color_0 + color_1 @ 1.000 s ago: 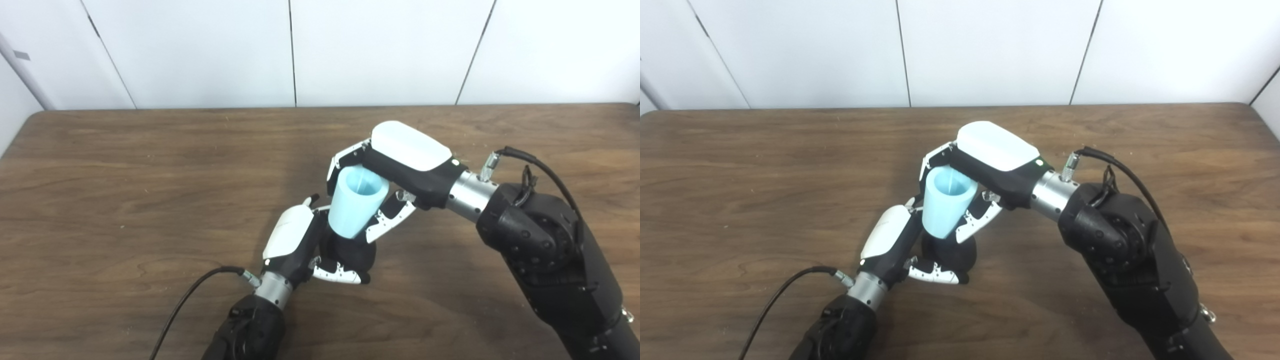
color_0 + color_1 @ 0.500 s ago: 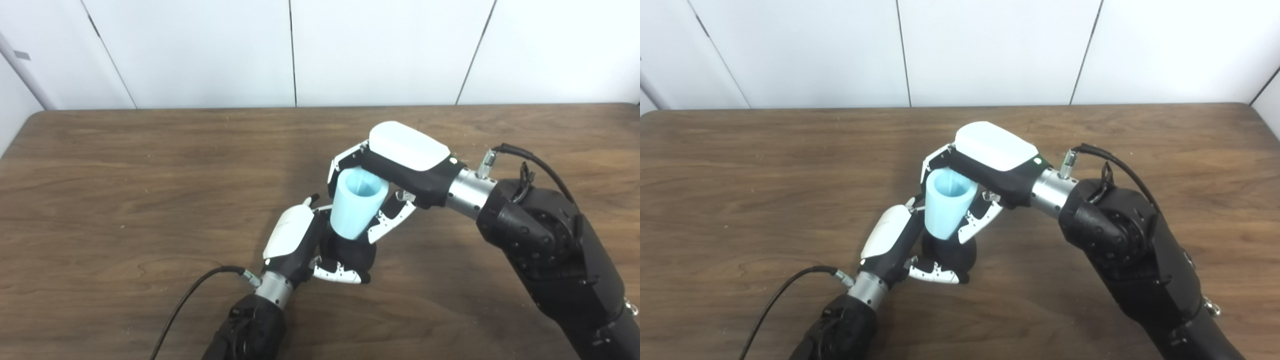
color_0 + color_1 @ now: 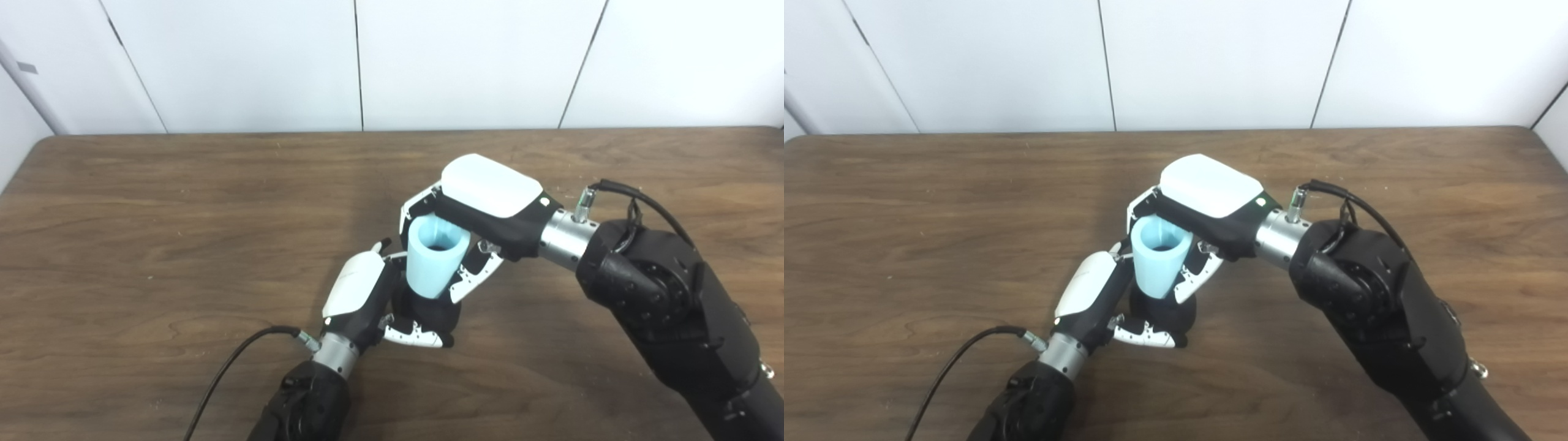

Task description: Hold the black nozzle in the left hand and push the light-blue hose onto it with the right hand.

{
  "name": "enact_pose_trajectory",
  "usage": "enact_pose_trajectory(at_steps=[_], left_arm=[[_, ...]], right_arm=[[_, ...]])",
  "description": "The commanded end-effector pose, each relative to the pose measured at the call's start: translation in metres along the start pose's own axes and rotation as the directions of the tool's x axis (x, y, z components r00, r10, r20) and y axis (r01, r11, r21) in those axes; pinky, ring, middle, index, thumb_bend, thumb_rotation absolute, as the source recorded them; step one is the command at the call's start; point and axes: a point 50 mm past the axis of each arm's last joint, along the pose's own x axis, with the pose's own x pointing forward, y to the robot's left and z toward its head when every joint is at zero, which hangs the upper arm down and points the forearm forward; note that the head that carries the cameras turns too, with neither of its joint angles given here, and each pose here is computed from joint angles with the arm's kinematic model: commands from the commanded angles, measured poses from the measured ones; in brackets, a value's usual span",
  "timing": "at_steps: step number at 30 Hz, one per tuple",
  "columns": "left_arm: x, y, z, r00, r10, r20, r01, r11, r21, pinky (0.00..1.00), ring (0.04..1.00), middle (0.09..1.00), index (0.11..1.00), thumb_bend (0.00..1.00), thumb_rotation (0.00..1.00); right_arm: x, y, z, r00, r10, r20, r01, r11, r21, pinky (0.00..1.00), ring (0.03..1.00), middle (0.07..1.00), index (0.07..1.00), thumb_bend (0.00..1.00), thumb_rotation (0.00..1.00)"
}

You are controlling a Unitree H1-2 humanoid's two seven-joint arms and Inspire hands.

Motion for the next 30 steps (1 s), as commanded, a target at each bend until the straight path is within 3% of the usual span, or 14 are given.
enact_pose_trajectory(at_steps=[1, 13, 30], left_arm=[[-0.012, -0.023, -0.019, 0.988, -0.121, -0.100, 0.122, 0.992, 0.013, 1.00, 0.690, 0.475, 0.508, 0.52, 0.00], [-0.011, -0.022, -0.018, 0.988, -0.120, -0.102, 0.121, 0.993, 0.007, 1.00, 0.682, 0.476, 0.507, 0.52, 0.00], [-0.010, -0.022, -0.018, 0.988, -0.116, -0.103, 0.117, 0.993, 0.002, 1.00, 0.685, 0.476, 0.507, 0.52, 0.00]], right_arm=[[0.000, 0.005, -0.003, 0.999, 0.042, -0.022, -0.043, 0.998, -0.037, 0.32, 0.435, 0.495, 0.502, 0.50, 0.00], [0.003, 0.012, -0.007, 0.998, 0.061, -0.010, -0.062, 0.996, -0.067, 0.33, 0.430, 0.488, 0.502, 0.50, 0.00], [0.004, 0.026, -0.012, 0.995, 0.094, -0.032, -0.095, 0.995, -0.008, 0.32, 0.431, 0.497, 0.508, 0.50, 0.00]])
